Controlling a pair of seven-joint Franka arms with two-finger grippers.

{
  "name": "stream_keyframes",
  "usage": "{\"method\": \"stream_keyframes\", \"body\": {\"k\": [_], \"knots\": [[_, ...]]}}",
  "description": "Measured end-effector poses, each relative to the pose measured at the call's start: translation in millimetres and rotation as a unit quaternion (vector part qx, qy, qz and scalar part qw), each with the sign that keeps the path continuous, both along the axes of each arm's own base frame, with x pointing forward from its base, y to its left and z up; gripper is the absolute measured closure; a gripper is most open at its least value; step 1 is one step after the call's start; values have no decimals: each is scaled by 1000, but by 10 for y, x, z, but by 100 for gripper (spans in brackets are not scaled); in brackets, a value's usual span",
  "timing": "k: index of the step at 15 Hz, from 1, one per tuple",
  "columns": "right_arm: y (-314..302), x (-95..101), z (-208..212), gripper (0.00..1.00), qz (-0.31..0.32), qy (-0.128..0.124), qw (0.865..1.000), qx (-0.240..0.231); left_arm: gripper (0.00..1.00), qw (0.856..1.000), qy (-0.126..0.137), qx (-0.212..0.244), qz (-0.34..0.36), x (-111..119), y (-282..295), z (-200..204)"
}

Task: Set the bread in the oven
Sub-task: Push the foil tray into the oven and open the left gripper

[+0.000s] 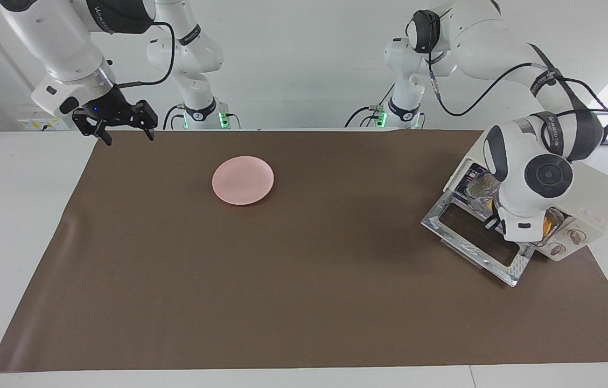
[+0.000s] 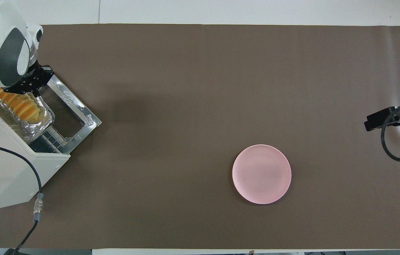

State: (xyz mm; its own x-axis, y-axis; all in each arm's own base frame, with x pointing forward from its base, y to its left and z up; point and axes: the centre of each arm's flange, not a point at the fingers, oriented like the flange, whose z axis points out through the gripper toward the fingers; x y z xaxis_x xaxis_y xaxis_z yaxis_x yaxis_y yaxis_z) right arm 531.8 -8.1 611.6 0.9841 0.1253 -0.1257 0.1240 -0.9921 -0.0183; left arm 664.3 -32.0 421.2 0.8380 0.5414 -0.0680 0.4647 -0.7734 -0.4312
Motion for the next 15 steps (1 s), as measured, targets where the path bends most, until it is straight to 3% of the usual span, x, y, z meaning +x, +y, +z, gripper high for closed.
{"method": "stream_keyframes", "body": {"k": [9,15], "knots": [[0,0,-2,0,0,0,1000,0,99,999,36,-2,10,-247,143,-203],[0,-1,-3,0,0,0,1000,0,99,999,32,-1,6,-308,210,-315]]}}
